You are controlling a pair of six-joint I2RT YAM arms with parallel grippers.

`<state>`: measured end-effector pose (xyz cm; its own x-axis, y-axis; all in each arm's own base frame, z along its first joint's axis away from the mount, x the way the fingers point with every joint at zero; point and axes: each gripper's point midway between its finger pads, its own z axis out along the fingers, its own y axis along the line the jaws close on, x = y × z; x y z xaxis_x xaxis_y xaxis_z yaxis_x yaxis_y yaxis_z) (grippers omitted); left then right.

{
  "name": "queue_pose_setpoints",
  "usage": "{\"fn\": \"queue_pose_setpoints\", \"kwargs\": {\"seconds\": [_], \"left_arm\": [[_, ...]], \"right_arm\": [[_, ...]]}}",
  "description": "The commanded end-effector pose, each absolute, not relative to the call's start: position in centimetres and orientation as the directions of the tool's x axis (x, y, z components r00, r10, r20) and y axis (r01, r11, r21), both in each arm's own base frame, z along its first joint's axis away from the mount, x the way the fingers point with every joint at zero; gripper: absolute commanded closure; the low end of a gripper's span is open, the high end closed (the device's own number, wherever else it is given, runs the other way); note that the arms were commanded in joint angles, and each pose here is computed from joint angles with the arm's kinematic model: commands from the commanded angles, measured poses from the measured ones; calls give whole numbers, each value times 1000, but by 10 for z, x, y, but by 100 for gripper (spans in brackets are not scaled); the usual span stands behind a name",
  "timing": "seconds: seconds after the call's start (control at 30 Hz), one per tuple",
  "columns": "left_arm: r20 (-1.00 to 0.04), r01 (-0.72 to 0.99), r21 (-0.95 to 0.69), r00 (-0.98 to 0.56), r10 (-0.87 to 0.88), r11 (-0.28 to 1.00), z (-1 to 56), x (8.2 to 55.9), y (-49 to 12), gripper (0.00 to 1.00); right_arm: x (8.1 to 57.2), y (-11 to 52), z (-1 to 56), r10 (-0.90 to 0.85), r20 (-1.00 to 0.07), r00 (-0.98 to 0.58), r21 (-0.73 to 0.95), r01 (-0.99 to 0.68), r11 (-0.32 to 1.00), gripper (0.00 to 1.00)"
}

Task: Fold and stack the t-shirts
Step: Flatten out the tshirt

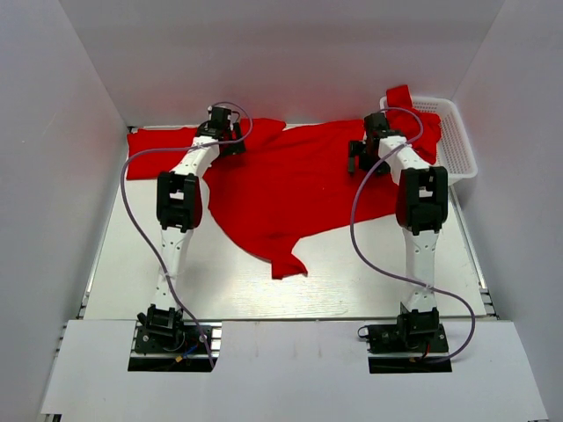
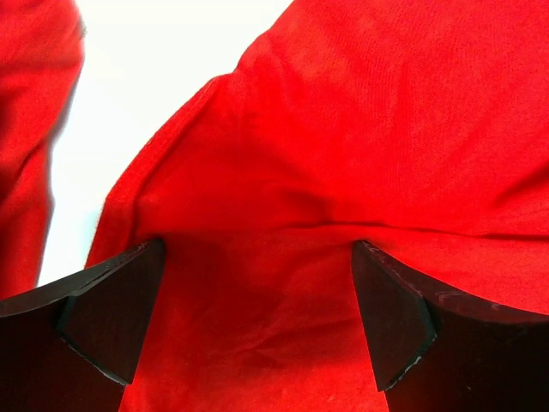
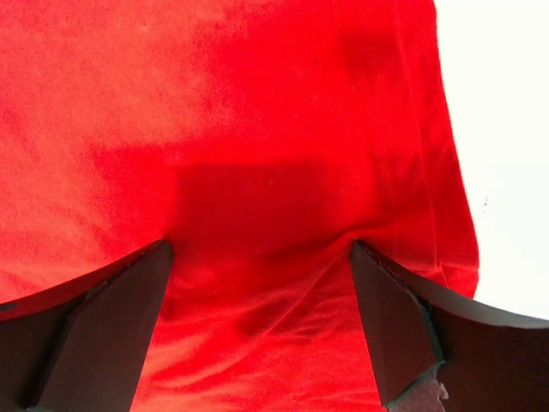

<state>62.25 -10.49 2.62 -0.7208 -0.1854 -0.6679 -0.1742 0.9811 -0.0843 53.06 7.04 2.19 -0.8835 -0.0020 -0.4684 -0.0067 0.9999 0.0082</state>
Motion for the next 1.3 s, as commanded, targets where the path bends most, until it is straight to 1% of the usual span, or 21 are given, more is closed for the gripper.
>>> {"fn": "queue_pose_setpoints", "kwargs": {"seconds": [0.0, 0.23, 0.33, 0.37, 0.4, 0.43, 0.47, 0.5, 0.53, 0.57, 0.6, 0.7, 0.73, 0.77, 0.83, 0.87, 0.9, 0.97, 1.07, 1.13, 1.27], "left_arm": [[-683, -52, -151, -717, -142, 987, 20, 635, -129, 0], [-790, 90, -201, -604, -108, 975, 128, 641, -151, 0], [-797, 123, -141, -603, -39, 982, 165, 613, -158, 0], [-782, 129, -138, -622, -28, 982, 170, 601, -161, 0], [-783, 148, -144, -622, -21, 978, 188, 584, -166, 0], [-778, 156, -143, -629, -13, 977, 195, 573, -169, 0], [-766, 127, -127, -642, -16, 984, 198, 560, -165, 0], [-735, 137, -112, -678, 11, 984, 185, 541, -171, 0], [-760, 138, -103, -650, 12, 985, 209, 529, -171, 0], [-720, 125, -89, -693, 23, 988, 194, 510, -171, 0], [-711, 131, -87, -702, 30, 988, 195, 497, -178, 0], [-699, 234, -83, -707, 111, 969, 197, 449, -224, 0], [-691, 325, -85, -700, 180, 942, 194, 424, -258, 0], [-669, 357, -78, -711, 217, 931, 182, 410, -270, 0], [-620, 418, -57, -727, 296, 907, 171, 376, -288, 0], [-584, 458, -50, -734, 346, 887, 161, 349, -305, 0], [-521, 476, -34, -759, 391, 879, 146, 329, -306, 0], [-444, 515, 2, -767, 462, 857, 123, 288, -315, 0], [-339, 572, -2, -772, 538, 820, 91, 239, -319, 0], [-336, 594, -49, -767, 547, 803, 86, 223, -325, 0], [-367, 600, -104, -764, 530, 793, 88, 206, -339, 0]], "right_arm": [[531, 74, 34, -39, -468, -883, 26, -58, 998, 10], [510, 84, 106, -83, -563, -822, 58, -140, 988, 10], [492, 94, 128, -98, -599, -795, 88, -187, 978, 10], [486, 97, 158, -92, -647, -757, 102, -206, 973, 10], [485, 100, 164, -95, -666, -740, 102, -217, 971, 10], [473, 101, 150, -100, -645, -758, 108, -221, 969, 10], [465, 102, 176, -95, -688, -720, 110, -233, 966, 10], [460, 106, 179, -85, -692, -717, 123, -234, 964, 10], [444, 108, 158, -87, -656, -750, 139, -234, 962, 10], [437, 107, 179, -76, -695, -715, 140, -238, 961, 10], [430, 108, 178, -59, -690, -721, 155, -228, 961, 10], [397, 106, 161, -44, -674, -737, 173, -216, 961, 10], [392, 103, 169, -20, -688, -726, 178, -196, 964, 10], [379, 101, 155, -12, -660, -751, 184, -178, 967, 10], [369, 92, 168, 31, -686, -727, 180, -128, 975, 10], [356, 88, 154, 41, -656, -753, 178, -102, 979, 10], [349, 85, 168, 59, -683, -728, 183, -93, 979, 10], [332, 65, 149, 120, -655, -746, 144, 33, 989, 10], [315, 38, 158, 165, -695, -699, 86, 148, 985, 10], [306, 24, 157, 171, -705, -689, 45, 197, 979, 10], [293, 16, 150, 169, -689, -705, 27, 209, 978, 10]]}}
